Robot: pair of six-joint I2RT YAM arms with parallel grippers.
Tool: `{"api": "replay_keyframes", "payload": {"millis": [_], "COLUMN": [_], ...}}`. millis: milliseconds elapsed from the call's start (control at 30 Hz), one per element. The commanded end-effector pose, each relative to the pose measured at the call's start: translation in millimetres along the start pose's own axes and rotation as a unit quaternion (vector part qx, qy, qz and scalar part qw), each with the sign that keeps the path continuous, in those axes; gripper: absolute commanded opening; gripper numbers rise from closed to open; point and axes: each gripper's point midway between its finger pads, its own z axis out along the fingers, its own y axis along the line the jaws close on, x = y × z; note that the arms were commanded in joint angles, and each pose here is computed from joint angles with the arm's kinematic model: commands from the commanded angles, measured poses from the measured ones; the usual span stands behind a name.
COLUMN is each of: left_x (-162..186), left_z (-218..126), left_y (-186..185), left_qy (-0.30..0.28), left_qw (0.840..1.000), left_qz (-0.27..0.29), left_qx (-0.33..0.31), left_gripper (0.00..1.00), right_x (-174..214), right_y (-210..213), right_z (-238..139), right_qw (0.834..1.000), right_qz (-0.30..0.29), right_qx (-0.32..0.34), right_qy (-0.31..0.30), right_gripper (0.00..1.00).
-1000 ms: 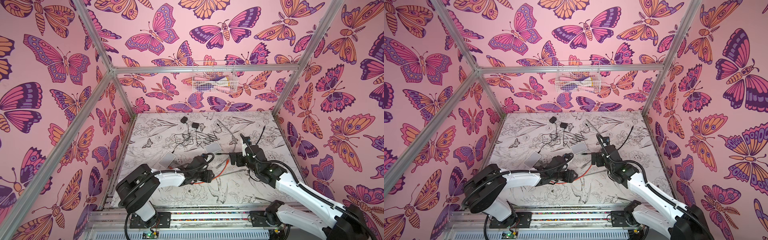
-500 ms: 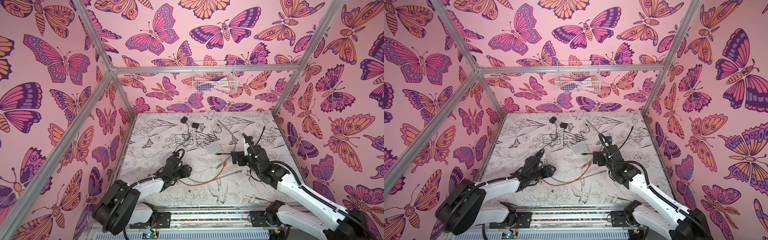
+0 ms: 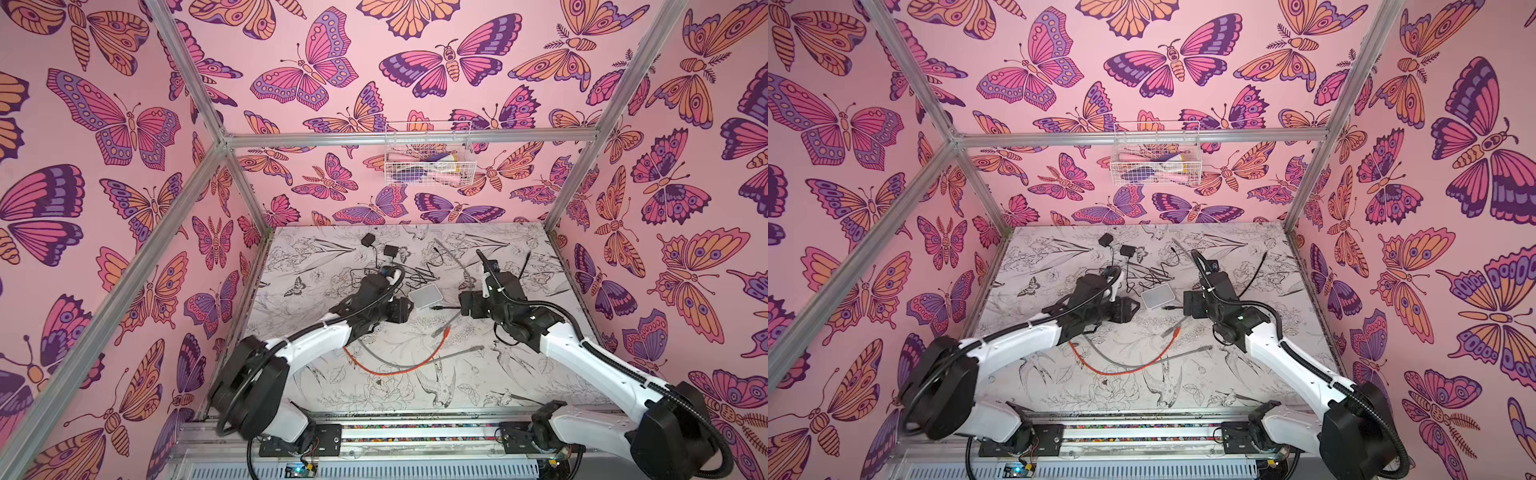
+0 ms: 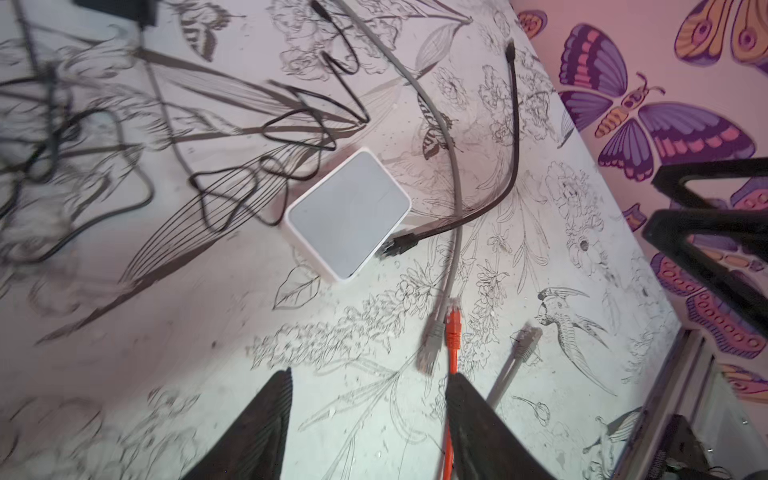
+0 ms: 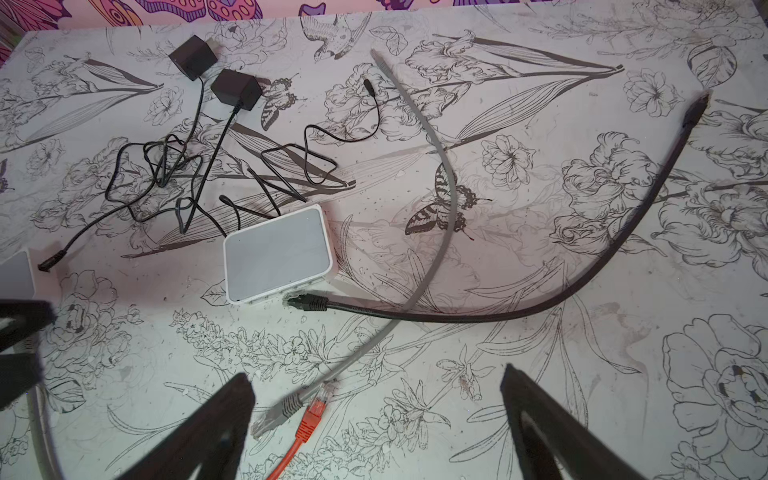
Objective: Insert the plug into the switch port
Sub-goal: 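Lower the left gripper over the white switch and close on it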
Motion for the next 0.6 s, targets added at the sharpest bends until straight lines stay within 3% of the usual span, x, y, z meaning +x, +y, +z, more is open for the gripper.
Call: {"api": "replay_keyframes", "payload": {"millis": [0, 133, 567], "left_x": [21, 11, -5], "left_z": [31, 57, 112], "left_y": [4, 10, 27], "left_qy": [0.069, 0.101, 0.183], "left_qw": [0.994, 0.987, 0.959], "left_qz": [0.086, 0.125, 0.208], "left_qx": [-0.011, -0.031, -0.053], "left_gripper": [0.64, 0.66, 0.76], "right_x": [-11, -6, 6], "right_y": [-4, -10, -8], "right_z": [-10, -16, -23], "right_qw": [1.000, 1.000, 0.999], "right_qz": [0.010, 0.005, -0.007], "right_qx": [-0.002, -0.004, -0.047], "right_qy": [-0.011, -0.012, -0.016], "right_gripper": [0.95, 1.00, 0.99]}}
